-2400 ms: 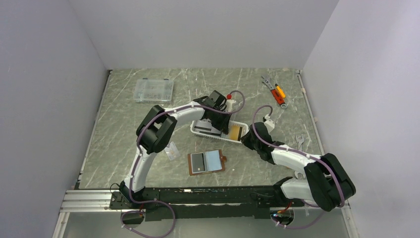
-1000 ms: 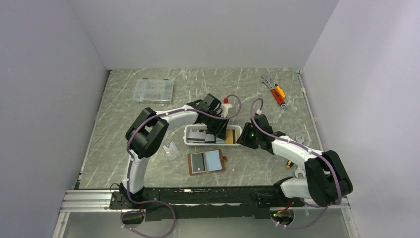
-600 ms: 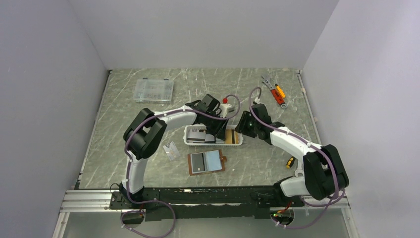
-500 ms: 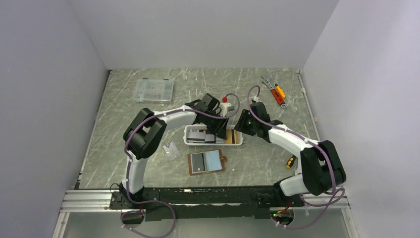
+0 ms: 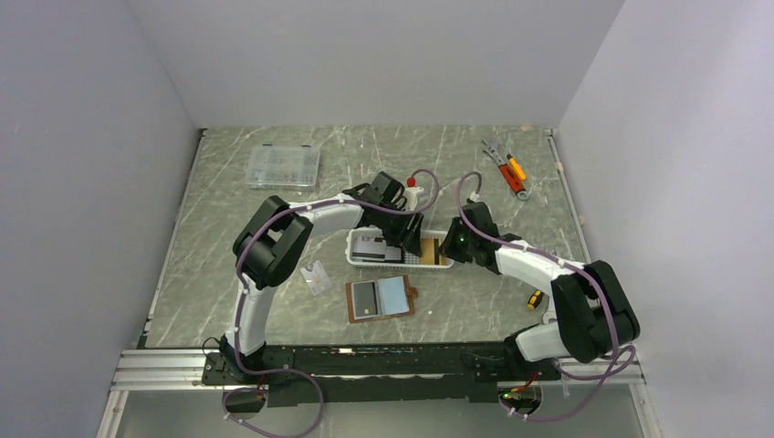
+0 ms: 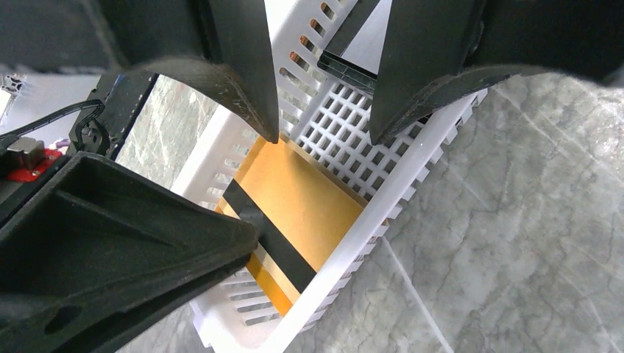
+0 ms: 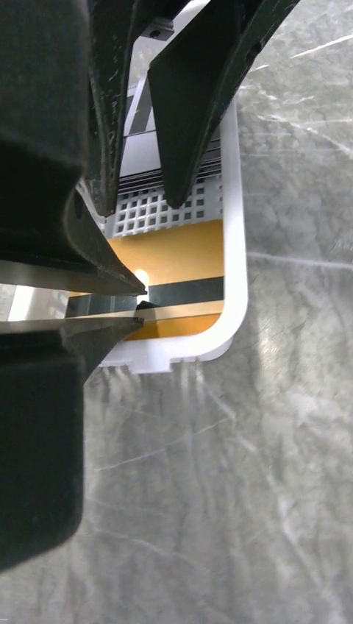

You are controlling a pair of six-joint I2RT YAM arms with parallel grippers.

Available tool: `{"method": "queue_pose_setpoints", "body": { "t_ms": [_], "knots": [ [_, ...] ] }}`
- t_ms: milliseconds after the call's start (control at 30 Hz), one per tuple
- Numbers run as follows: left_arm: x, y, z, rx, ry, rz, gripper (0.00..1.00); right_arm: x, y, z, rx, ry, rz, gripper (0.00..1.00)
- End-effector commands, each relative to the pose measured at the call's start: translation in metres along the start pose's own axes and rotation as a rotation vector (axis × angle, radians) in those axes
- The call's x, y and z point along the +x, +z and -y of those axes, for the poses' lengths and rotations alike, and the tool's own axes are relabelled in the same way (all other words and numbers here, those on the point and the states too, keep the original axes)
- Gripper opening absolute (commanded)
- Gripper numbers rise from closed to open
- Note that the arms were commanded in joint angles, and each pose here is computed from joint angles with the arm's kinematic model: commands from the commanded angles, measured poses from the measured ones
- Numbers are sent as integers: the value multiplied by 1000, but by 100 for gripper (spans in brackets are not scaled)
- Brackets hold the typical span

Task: Put the credit cards into the card holder
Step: Pick up the credit card from the storage box.

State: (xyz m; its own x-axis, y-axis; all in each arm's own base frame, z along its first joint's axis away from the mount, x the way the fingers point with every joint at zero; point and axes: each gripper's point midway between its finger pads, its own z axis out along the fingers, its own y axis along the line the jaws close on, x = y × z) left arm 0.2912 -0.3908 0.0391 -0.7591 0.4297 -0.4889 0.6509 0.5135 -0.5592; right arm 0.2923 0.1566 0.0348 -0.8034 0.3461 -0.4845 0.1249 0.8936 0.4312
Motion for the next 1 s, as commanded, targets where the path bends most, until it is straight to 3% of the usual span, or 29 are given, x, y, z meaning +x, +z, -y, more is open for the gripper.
{"method": "queue_pose_setpoints", "body": {
  "t_ms": [0, 167, 267, 433, 500, 800, 967],
  "knots": [
    [-8, 11, 2, 6, -2, 12, 55, 4, -6, 10, 22, 97, 39, 17],
    [-10, 15, 7, 10, 14, 13, 54, 12, -11, 4, -7, 152, 41, 4],
    [-9, 17, 7, 5, 18, 9, 54, 12, -13, -5, -41, 151, 34, 4],
    [-11, 10, 10, -8, 55, 16, 49, -14, -29, -18, -35, 71, 55, 33],
    [-11, 5, 11, -15, 76, 22, 48, -30, -40, -24, -39, 38, 91, 39],
    [-14, -8, 21, -1, 109, 36, 48, -61, -55, -6, 90, -92, 165, 42],
    [-18, -6, 24, 11, 92, 41, 48, -41, -37, 10, 127, -129, 91, 45]
  ]
}}
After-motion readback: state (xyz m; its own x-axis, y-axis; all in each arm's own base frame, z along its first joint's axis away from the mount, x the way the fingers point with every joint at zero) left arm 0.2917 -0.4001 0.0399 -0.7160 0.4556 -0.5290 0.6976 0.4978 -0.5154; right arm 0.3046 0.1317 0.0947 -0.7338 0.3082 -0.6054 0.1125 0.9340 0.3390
